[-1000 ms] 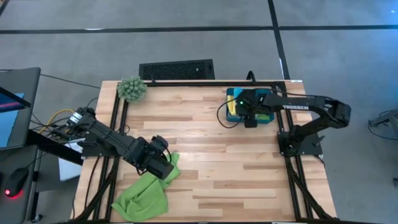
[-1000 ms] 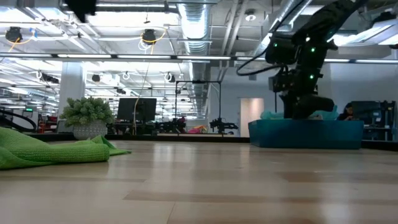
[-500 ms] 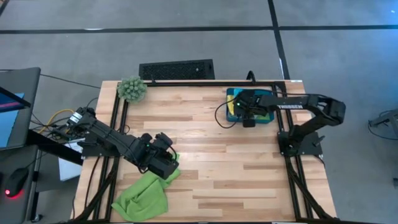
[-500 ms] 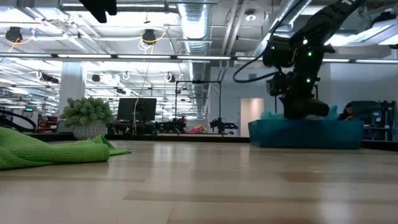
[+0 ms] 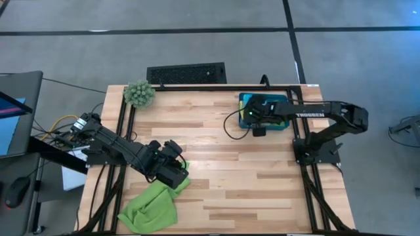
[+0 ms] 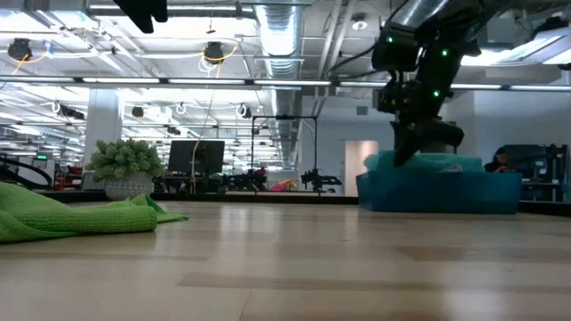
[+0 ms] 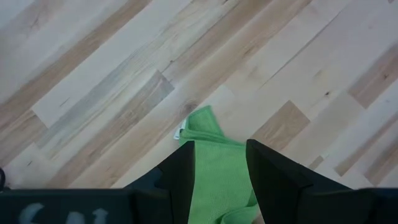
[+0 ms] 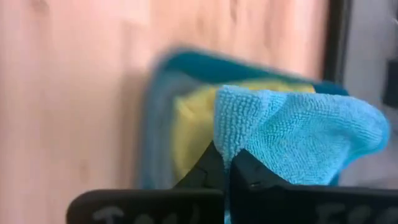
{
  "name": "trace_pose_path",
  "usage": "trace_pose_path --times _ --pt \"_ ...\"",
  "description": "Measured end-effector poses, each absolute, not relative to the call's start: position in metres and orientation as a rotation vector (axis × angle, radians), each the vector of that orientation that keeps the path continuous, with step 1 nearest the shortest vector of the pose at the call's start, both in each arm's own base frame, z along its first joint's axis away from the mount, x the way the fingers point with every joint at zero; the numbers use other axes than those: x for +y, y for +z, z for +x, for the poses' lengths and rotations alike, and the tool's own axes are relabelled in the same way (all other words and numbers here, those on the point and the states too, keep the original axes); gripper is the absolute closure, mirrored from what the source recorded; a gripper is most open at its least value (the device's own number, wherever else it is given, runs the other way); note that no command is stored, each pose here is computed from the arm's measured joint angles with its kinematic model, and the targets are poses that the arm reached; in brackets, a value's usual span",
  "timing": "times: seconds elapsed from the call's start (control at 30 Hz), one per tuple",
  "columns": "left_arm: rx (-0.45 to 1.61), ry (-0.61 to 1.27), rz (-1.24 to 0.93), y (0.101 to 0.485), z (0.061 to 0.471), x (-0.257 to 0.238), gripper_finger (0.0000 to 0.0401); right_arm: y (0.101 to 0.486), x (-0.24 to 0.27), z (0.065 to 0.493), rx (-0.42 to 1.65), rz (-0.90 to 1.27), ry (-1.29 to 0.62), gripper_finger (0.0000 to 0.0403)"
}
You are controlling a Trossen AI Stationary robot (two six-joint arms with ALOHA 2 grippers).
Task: Fold microfiber towels
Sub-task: Fold the green microfiber cloth
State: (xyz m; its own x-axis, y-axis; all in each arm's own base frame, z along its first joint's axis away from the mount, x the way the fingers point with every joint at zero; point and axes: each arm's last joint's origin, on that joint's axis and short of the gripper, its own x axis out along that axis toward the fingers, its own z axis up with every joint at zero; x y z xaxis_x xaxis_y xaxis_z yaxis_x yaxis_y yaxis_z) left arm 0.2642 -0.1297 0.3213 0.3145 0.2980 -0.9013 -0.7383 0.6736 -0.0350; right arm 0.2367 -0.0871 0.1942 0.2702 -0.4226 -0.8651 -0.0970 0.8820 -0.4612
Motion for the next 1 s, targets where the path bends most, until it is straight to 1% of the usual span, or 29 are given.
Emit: trace_pose_path --times 0.07,0.13,0.3,0.57,0.77,0.87,1.0 --pt "1.041 0.720 -0.495 0.321 0.264 -0.130 0.0264 0.196 -0.082 0.241 1.255 -0.463 -0.184 0.0393" --pt "1.041 0.720 -0.495 0.321 0.264 -0.130 0.0264 0.194 -0.078 0.244 1.240 -0.453 -0.141 0.0393" --pt "1.052 0.712 -0.489 0.321 0.264 -0.130 0.0264 0.184 -0.077 0.248 1.277 -0.452 -0.115 0.0361" --pt "1.068 0.703 -0.496 0.321 0.264 -0.130 0.0264 0.181 -0.083 0.246 1.323 -0.471 -0.161 0.0322" --pt "1.068 0.703 -0.497 0.321 0.264 -0.130 0.0264 0.184 -0.086 0.245 1.378 -0.592 -0.304 0.0267" --pt "1.067 0.703 -0.498 0.321 0.264 -0.130 0.0264 0.187 -0.085 0.246 1.392 -0.653 -0.279 0.0239" --pt "1.065 0.707 -0.505 0.321 0.264 -0.130 0.0264 0.199 -0.081 0.250 1.357 -0.655 -0.247 0.0213"
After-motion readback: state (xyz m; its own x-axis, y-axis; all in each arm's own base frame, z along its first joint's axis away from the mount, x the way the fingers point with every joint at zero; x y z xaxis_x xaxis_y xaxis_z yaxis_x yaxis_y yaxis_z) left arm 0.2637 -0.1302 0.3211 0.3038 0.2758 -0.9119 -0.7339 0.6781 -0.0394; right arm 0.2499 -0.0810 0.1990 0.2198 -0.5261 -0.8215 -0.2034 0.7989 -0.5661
